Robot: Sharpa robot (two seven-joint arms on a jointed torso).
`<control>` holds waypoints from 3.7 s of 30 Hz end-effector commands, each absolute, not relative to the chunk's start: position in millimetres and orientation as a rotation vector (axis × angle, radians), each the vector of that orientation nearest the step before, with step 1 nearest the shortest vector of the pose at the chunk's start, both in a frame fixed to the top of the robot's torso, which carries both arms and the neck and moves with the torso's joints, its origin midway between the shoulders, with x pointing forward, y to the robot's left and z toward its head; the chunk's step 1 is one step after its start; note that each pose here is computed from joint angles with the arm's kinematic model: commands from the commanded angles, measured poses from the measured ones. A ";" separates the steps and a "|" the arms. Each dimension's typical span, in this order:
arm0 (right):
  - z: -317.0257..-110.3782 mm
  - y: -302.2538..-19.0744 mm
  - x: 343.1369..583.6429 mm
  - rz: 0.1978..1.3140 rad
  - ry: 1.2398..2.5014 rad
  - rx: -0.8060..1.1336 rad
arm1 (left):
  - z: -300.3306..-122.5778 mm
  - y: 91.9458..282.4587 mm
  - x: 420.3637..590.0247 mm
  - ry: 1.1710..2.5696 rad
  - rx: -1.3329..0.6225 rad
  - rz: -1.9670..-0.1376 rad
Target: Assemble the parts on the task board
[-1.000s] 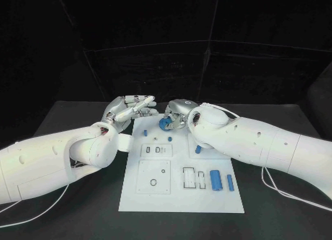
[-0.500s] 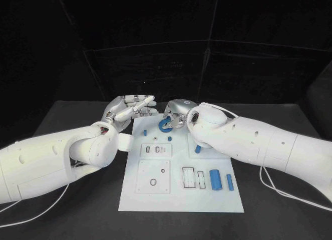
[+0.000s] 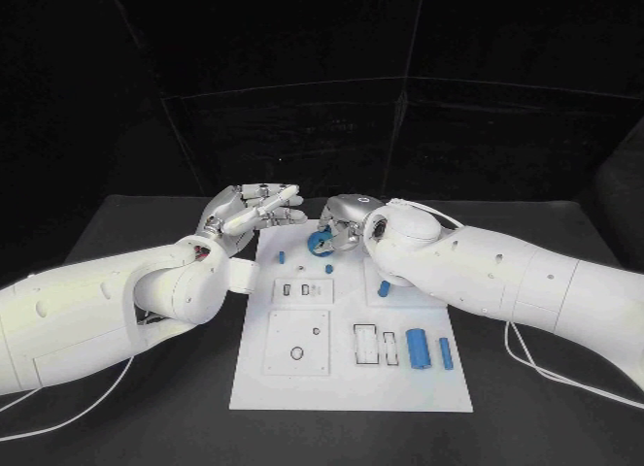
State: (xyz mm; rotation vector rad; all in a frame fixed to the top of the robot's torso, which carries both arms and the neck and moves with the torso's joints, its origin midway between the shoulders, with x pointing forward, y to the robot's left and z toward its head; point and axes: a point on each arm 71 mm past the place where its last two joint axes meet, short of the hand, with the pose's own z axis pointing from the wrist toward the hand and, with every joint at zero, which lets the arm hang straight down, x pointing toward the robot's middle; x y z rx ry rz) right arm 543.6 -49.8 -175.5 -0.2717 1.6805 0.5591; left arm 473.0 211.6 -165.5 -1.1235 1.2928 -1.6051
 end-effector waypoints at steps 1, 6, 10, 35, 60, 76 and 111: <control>-177.3 -50.0 542.6 0.562 1.721 -0.285 | -163.8 210.9 472.9 1.292 -1.112 -1.613; -179.6 -52.5 542.8 0.553 1.751 -0.289 | -163.7 211.0 472.8 1.292 -1.111 -1.614; -180.9 -55.1 544.4 0.543 1.761 -0.280 | -163.6 210.8 472.7 1.293 -1.111 -1.614; -182.1 -71.1 546.0 0.518 1.770 -0.253 | -163.6 212.4 472.9 1.292 -1.112 -1.613; -156.0 -193.2 523.3 0.870 1.578 -0.036 | -163.6 218.4 472.9 1.286 -1.115 -1.601; -160.5 -283.8 535.0 0.765 1.585 0.081 | -165.3 214.6 477.5 1.287 -1.112 -1.604; -195.8 -277.5 542.7 0.724 1.725 0.058 | -167.3 214.6 481.7 1.287 -1.114 -1.597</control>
